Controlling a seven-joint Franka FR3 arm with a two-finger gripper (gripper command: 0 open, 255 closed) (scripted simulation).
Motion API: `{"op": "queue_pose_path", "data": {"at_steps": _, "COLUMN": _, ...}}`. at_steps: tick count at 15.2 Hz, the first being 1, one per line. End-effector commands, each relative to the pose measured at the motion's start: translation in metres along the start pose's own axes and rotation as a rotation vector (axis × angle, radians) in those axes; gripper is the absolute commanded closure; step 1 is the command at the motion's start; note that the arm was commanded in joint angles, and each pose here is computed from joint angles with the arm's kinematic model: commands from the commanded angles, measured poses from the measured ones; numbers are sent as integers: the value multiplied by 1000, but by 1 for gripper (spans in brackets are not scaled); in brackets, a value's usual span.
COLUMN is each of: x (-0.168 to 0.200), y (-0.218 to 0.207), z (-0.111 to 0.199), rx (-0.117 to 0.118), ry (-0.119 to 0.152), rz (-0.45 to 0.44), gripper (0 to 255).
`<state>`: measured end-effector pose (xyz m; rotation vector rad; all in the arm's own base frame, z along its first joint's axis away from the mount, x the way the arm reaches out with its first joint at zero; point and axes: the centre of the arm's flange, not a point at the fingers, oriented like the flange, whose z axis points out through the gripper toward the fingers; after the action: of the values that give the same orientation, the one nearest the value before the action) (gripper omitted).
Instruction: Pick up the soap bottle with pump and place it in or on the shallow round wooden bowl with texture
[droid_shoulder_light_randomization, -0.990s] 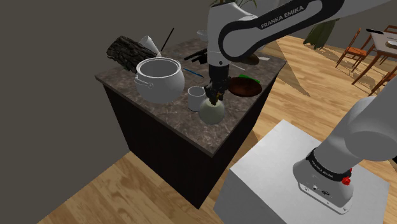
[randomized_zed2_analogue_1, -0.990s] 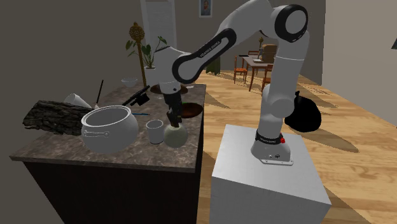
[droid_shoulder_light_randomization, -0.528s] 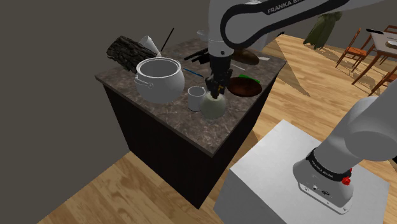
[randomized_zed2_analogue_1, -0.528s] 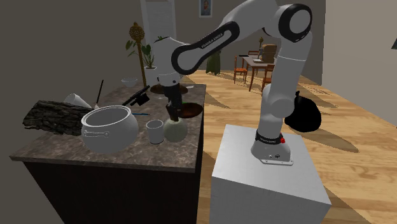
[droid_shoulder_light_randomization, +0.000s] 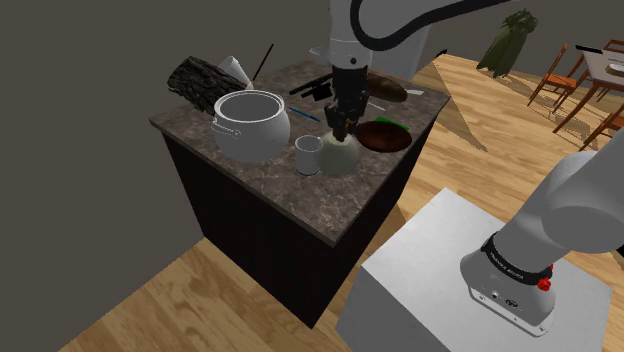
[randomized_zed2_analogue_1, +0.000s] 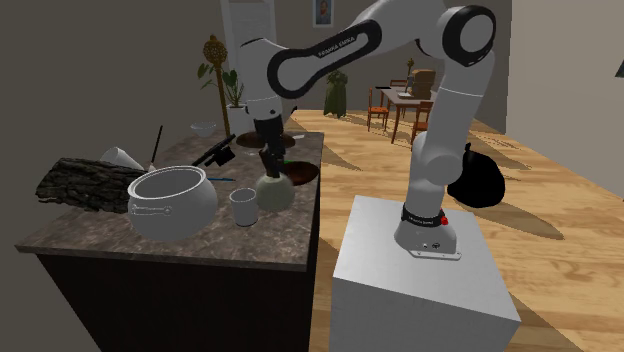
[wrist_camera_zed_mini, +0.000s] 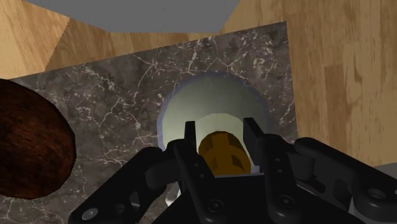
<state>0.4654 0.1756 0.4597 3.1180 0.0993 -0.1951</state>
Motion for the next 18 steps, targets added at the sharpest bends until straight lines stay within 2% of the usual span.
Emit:
{"op": "queue_pose_path", "data": {"at_steps": 1, "x": -2, "y": -1, "z": -10, "rx": 0, "ry": 0, "rz": 0, "gripper": 255}}
{"op": "queue_pose_path", "data": {"at_steps": 7, "x": -6, "y": 0, "z": -42, "rx": 0, "ry": 0, "rz": 0, "gripper": 255}}
{"op": "queue_pose_path", "data": {"at_steps": 18, "x": 4, "y": 142, "z": -66, "rx": 0, "ry": 0, "rz": 0, "gripper": 255}}
